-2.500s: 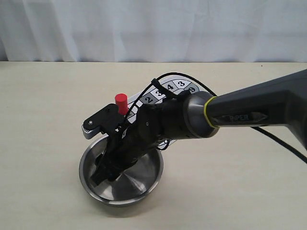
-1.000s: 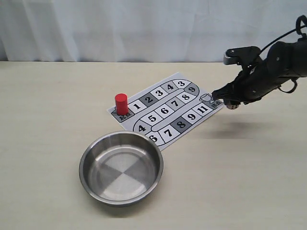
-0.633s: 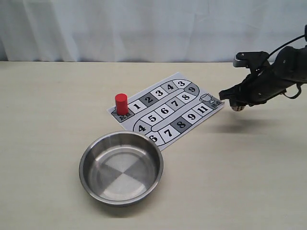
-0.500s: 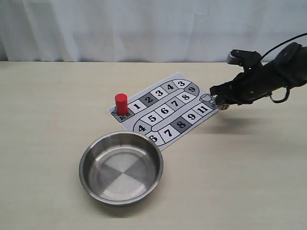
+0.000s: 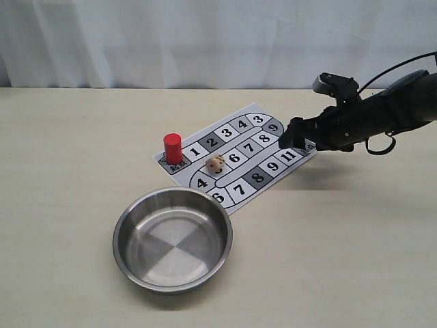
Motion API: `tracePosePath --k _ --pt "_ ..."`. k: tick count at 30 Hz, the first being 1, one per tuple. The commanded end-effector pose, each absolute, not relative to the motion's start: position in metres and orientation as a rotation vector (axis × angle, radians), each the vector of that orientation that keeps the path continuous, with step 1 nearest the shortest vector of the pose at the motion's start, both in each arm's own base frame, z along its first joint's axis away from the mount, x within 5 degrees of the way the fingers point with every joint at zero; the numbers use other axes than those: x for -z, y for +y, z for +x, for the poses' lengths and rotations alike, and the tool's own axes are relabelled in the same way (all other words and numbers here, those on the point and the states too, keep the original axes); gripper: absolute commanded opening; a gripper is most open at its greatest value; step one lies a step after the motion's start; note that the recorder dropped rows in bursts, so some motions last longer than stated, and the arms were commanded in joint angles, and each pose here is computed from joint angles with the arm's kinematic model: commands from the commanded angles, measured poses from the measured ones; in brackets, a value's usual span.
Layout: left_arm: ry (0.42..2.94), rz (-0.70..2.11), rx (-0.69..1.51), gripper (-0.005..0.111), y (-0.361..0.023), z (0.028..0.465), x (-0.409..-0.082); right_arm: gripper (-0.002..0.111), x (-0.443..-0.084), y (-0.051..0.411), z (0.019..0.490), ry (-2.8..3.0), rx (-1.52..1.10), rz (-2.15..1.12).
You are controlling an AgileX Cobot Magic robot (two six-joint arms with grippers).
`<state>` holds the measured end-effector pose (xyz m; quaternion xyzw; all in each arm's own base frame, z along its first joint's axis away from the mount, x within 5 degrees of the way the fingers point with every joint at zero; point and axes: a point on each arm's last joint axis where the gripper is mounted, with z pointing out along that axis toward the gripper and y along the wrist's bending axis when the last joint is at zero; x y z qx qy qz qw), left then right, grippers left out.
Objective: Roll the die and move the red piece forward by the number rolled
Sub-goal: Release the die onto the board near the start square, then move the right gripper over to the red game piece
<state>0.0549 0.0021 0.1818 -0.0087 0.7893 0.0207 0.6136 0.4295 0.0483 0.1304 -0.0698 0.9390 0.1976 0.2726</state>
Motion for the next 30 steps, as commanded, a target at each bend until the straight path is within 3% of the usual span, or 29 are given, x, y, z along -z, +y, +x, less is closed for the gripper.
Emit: tracePosePath --k 1,11,17,23,30 --pt "1.801 -0.012 -0.044 0.0 0.002 0.055 -0.185 0.065 -0.13 0.041 0.431 2.551 -0.448 -0.17" --pt "1.801 -0.012 -0.044 0.0 0.002 0.055 -0.185 0.004 -0.129 0.042 0.43 2.558 -0.461 -0.18" --pt "1.801 -0.012 -0.044 0.0 0.002 0.055 -0.185 0.004 -0.132 0.045 0.428 2.562 -0.48 -0.233" --pt "1.801 -0.012 -0.044 0.0 0.002 0.055 -0.185 0.004 -0.159 0.058 0.421 2.547 -0.516 -0.389" --pt "1.801 -0.012 -0.044 0.0 0.002 0.055 -0.185 0.004 -0.184 0.1 0.414 2.57 -0.472 -0.58"
